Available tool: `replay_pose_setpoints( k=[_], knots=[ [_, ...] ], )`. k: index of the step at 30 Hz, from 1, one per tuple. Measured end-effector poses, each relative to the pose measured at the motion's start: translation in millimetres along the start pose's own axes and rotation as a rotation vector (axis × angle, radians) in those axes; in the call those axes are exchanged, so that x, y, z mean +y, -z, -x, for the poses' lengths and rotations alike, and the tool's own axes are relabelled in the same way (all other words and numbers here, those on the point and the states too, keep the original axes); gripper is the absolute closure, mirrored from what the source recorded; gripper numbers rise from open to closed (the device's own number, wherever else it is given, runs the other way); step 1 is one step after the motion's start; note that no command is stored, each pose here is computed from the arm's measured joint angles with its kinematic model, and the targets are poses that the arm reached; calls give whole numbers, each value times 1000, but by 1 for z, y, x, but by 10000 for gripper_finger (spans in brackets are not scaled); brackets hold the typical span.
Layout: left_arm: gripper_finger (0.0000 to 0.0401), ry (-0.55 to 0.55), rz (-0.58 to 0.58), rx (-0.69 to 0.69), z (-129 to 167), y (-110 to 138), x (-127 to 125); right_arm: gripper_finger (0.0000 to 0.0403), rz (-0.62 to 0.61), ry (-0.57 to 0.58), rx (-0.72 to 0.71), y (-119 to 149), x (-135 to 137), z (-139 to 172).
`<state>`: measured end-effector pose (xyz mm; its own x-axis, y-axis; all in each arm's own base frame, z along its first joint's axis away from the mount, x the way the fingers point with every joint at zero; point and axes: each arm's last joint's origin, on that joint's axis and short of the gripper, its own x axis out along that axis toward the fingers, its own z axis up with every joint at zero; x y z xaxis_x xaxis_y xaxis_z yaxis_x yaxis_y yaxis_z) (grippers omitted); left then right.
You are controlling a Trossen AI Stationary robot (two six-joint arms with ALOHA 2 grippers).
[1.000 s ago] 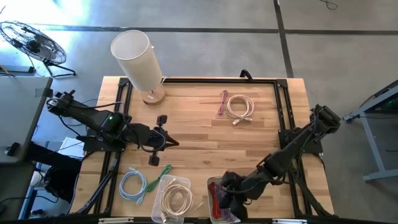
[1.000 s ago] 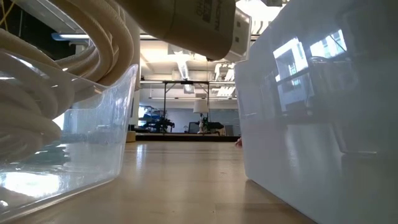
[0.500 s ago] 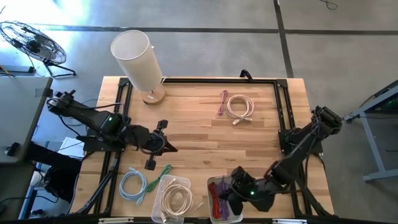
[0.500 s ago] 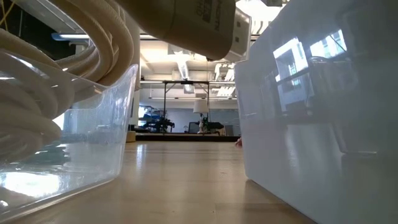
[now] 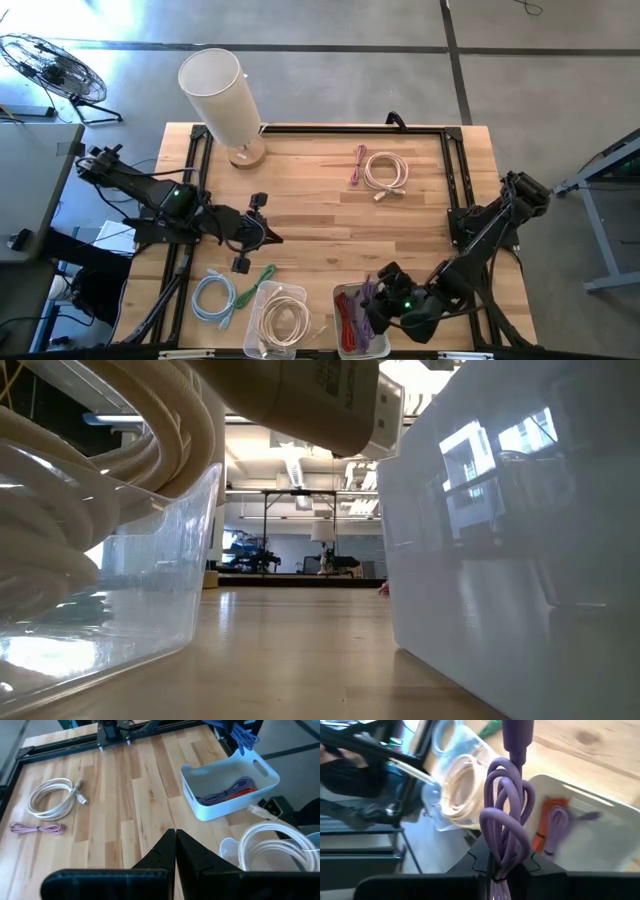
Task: Pick & Place USB Port
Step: Put the violet USB cable into the gray bin, then put the pink HDMI cable into the transparent bin
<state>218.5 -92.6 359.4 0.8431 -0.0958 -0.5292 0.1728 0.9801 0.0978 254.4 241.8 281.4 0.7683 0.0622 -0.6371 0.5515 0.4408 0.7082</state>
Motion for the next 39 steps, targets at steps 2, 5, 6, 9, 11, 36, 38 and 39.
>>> replay_pose_setpoints(
  k=[2, 5, 6, 9, 11, 36, 38, 39],
  knots=[
    [394, -8, 0, 0, 0, 0, 0, 382, -6, 42, 24, 0, -4, -2],
    [394, -9, 0, 0, 0, 0, 0, 382, -58, 62, 96, 7, -17, -11],
    [394, -9, -1, 0, 0, 0, 0, 382, -76, 60, 122, 11, -24, -16],
    [394, -10, -1, 1, 0, 0, 0, 382, -142, 4, 179, 22, -47, -32],
    [394, -10, -2, 7, 0, 1, 0, 382, -179, -45, 190, 25, -58, -39],
    [394, -64, -34, 106, -8, 10, 0, 214, -106, -22, 273, 13, -82, -57],
    [394, -64, -38, 120, -9, 11, 0, 207, -75, -35, 284, 11, -81, -56],
    [394, -65, -39, 125, -11, 11, 0, 206, -54, -45, 288, 9, -80, -55]
  ],
)
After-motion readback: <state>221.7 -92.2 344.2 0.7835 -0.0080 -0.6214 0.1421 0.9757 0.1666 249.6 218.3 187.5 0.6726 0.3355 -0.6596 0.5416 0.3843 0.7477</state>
